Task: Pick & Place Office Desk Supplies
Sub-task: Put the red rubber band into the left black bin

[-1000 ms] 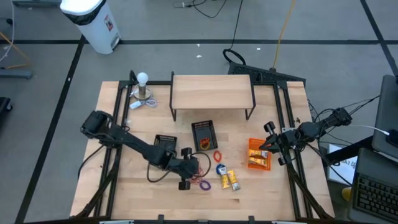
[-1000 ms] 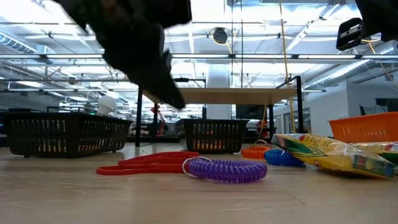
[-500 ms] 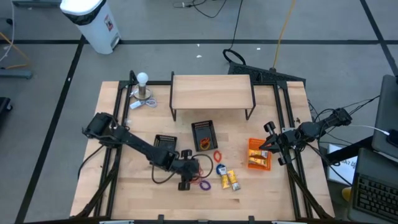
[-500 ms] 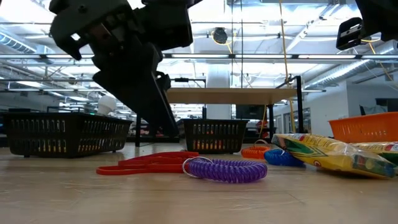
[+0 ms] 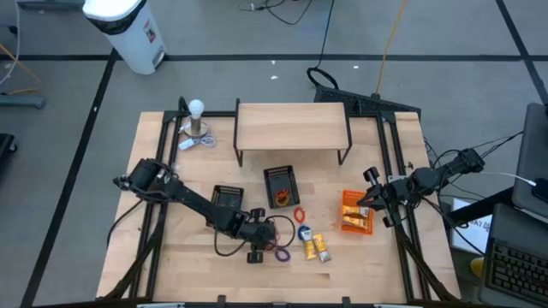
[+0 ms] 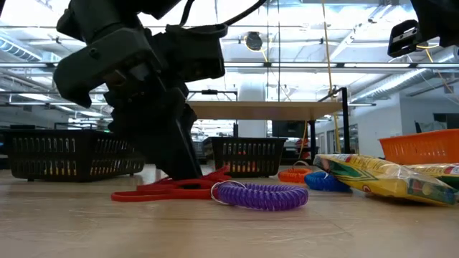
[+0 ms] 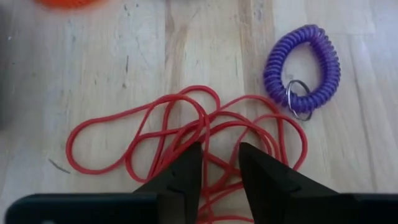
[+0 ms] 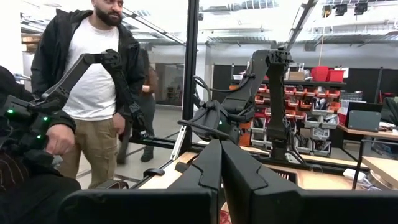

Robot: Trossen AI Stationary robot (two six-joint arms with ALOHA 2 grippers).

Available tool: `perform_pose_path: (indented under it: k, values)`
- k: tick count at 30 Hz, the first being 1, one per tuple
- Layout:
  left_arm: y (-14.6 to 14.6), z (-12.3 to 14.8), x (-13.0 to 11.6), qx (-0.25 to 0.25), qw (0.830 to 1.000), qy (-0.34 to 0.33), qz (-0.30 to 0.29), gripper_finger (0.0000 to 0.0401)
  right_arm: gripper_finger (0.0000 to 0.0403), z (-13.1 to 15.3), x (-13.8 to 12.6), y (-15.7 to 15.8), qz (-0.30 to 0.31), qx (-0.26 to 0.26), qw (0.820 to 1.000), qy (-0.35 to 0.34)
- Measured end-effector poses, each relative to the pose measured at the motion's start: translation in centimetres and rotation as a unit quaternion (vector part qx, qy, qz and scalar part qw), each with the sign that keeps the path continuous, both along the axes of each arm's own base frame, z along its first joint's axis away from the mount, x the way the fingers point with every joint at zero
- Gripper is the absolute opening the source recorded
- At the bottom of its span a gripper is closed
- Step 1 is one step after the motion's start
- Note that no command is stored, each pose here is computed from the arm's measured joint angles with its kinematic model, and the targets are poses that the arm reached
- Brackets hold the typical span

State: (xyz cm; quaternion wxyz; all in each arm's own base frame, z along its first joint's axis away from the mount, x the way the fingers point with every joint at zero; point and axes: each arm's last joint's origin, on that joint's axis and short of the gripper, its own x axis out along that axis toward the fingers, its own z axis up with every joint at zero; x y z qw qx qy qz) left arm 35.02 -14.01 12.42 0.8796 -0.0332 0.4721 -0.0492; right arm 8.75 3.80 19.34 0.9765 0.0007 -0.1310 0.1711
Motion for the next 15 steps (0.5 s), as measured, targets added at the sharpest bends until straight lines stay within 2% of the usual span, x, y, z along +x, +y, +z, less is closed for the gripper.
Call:
perform_pose_path:
  k: [7,13,15]
  values:
    - [0.30,0.97,-0.06,-0.004,1.000,-0.011,-0.008,0.0066,0.0000,-0.01,0.00,0.00,0.000,0.000,1.000,0.001]
    - [0.44,0.84,-0.21,0.005,1.000,-0.001,-0.015,0.0012,0.0000,-0.01,0.00,0.00,0.000,0.000,1.000,0.000]
    - [0.42,0.84,-0.22,0.002,1.000,0.001,-0.018,0.0005,0.0000,-0.01,0.00,0.00,0.000,0.000,1.000,0.000]
